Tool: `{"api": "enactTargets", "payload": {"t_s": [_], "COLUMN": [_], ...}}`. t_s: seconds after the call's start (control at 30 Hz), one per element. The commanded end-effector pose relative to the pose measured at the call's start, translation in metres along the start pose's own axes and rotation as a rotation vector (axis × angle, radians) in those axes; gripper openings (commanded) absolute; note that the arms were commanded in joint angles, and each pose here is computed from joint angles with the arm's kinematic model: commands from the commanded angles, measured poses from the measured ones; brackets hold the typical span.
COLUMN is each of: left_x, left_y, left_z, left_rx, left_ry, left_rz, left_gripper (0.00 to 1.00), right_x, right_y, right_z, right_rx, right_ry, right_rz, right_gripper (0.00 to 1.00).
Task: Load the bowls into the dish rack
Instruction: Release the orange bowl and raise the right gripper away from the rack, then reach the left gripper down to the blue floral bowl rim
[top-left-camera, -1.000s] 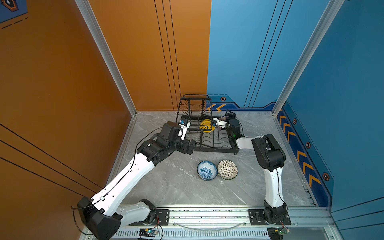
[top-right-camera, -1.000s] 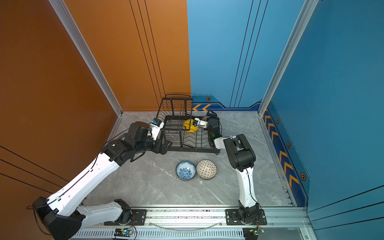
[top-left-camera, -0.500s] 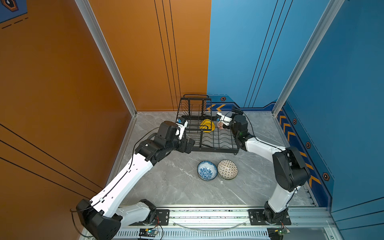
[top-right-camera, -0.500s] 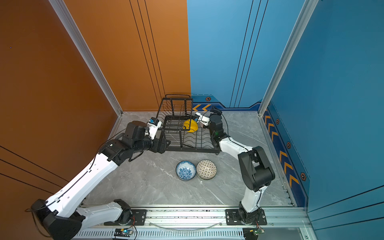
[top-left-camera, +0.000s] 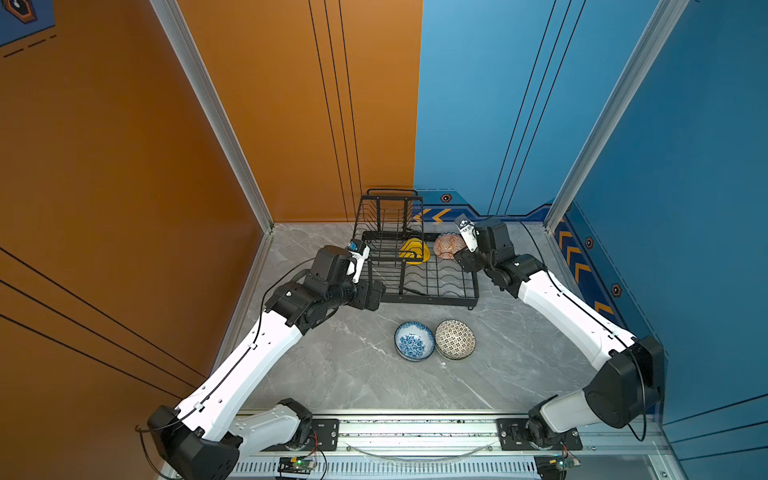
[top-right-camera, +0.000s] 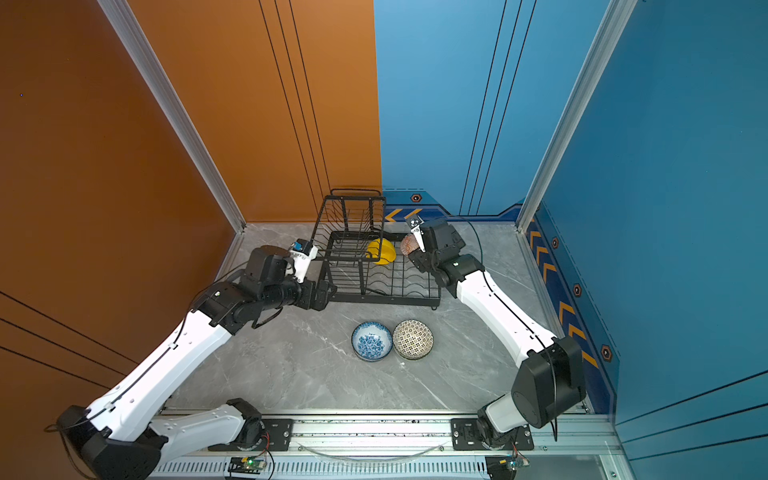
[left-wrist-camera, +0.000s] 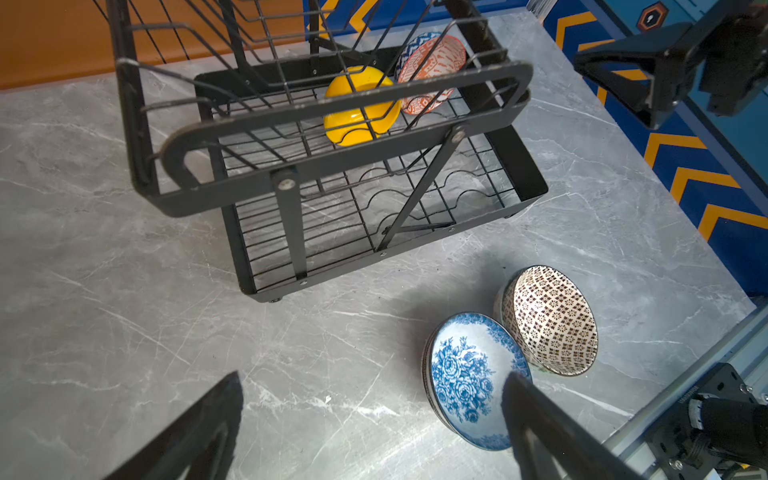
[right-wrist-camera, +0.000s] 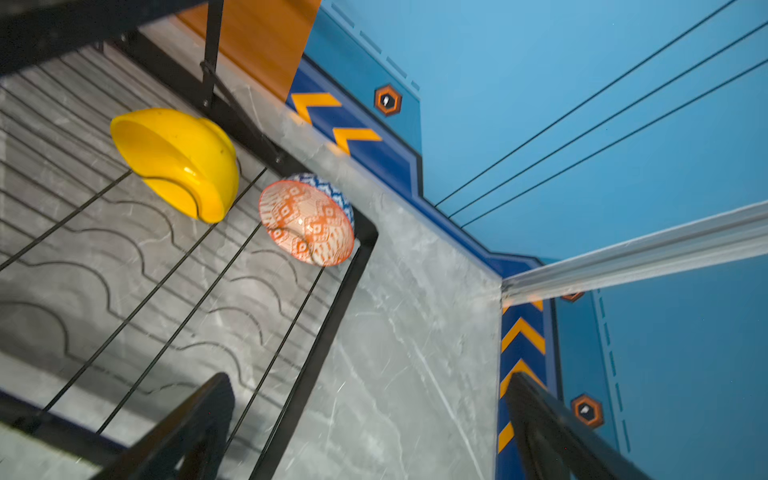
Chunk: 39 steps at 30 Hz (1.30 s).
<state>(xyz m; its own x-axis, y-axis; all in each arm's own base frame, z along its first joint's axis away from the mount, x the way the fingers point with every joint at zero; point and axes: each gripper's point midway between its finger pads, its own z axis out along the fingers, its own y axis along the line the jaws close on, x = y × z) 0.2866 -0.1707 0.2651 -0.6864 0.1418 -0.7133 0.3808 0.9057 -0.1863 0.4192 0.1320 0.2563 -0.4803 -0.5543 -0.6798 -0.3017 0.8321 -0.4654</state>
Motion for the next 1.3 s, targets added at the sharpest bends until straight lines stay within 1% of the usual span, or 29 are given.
{"api": "enactTargets", "payload": {"t_s": [0.0,0.17,0.27,0.4,0.47,0.53,0.6,0.73,0.83,0.93,1.03,1.17,1.2,1.27], "left_x": [0.007,0.017,0.029,0.040,0.042,0.043,0.048,0.066,0.077,0.079,0.082,0.091,0.105,0.113], "left_y": [0.006,0.007,0.004,-0.002,-0.006,-0.013,-0.019,-0.028,-0.034,-0.042,-0.047,-0.056,-0.054,-0.055], "left_z": [-0.010,-0.005,0.004,0.011,0.010,0.009,0.009,0.017,0.025,0.029,0.035,0.047,0.054,0.062], "left_rx": [-0.032,-0.030,-0.023,-0.014,-0.008,0.021,0.042,0.051,0.029,0.026,0.023,0.024,0.014,0.003], "left_ry": [0.043,0.075,0.118,0.143,0.142,0.129,0.128,0.160,0.178,0.168,0.176,0.213,0.250,0.281], "left_rz": [-0.051,-0.077,-0.076,-0.049,-0.038,-0.034,-0.038,-0.044,-0.045,-0.041,-0.050,-0.063,-0.061,-0.067], "left_gripper": [0.98,0.98,0.98,0.98,0.98,0.98,0.98,0.98,0.98,0.98,1.00,0.96,0.95,0.93], "right_x": [0.026,0.014,0.015,0.024,0.025,0.026,0.028,0.032,0.037,0.041,0.040,0.039,0.039,0.040], "right_y": [0.015,0.025,0.035,0.031,0.039,0.045,0.047,0.050,0.048,0.043,0.042,0.042,0.043,0.043], "right_z": [-0.026,-0.051,-0.062,-0.066,-0.071,-0.076,-0.078,-0.077,-0.069,-0.060,-0.055,-0.051,-0.051,-0.051], "right_rx": [-0.113,-0.227,-0.280,-0.249,-0.317,-0.358,-0.370,-0.395,-0.371,-0.328,-0.315,-0.301,-0.297,-0.286], "right_ry": [0.131,0.104,0.086,0.096,0.105,0.099,0.107,0.171,0.240,0.286,0.291,0.296,0.296,0.295], "right_rz": [0.188,0.342,0.371,0.430,0.437,0.427,0.411,0.357,0.303,0.265,0.247,0.227,0.218,0.207], "right_gripper": [1.00,1.00,1.00,1.00,1.00,1.00,1.00,1.00,1.00,1.00,1.00,1.00,1.00,1.00]}}
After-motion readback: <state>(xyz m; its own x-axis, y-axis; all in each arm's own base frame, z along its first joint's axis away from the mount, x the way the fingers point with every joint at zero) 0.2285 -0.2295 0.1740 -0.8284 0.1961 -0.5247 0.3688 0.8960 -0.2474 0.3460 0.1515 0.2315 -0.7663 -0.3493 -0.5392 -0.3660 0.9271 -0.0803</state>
